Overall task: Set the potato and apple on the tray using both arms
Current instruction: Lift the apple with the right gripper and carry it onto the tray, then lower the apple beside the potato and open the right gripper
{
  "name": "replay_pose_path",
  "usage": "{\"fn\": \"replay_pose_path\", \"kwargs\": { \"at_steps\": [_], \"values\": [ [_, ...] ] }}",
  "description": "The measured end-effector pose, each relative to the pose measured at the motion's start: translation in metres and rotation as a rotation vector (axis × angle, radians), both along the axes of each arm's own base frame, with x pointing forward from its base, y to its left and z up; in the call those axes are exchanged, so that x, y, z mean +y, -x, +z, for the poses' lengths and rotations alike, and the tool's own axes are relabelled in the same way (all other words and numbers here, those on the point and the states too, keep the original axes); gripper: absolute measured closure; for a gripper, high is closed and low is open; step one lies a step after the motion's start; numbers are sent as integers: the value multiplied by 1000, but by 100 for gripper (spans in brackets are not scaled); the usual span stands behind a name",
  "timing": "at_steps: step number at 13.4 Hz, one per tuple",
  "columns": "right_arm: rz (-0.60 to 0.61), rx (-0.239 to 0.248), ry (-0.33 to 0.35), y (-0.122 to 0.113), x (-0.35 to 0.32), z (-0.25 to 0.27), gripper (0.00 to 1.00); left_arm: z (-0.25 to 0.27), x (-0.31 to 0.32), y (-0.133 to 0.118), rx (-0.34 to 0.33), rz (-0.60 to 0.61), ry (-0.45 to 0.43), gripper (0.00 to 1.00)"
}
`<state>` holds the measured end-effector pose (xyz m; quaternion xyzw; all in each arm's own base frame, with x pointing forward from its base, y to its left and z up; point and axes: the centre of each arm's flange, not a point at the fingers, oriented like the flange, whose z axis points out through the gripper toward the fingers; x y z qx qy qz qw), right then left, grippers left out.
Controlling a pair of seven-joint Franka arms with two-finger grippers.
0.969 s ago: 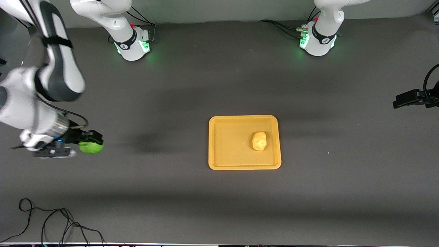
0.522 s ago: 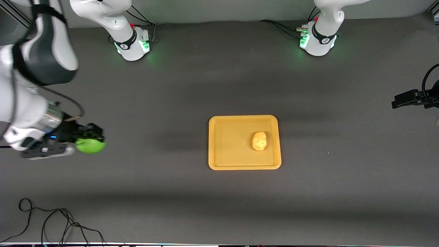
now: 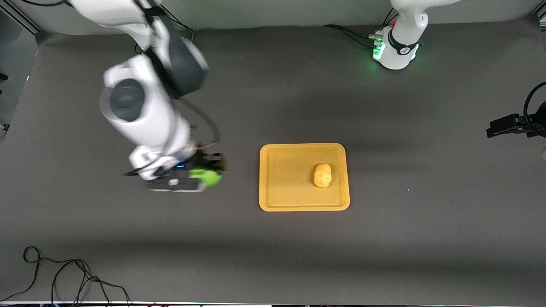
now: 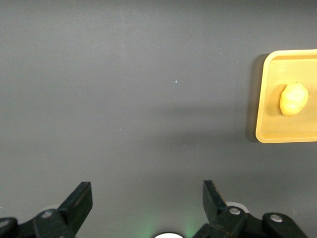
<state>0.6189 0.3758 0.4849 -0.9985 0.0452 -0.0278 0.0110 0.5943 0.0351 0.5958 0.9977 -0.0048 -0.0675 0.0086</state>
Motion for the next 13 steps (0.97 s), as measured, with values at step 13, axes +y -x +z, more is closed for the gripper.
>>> {"fn": "replay_pose_path", "kwargs": {
  "at_steps": [13],
  "values": [
    [-28, -60, 21, 58, 187, -247, 22, -10, -3, -4, 16, -6, 3, 0]
  ]
}}
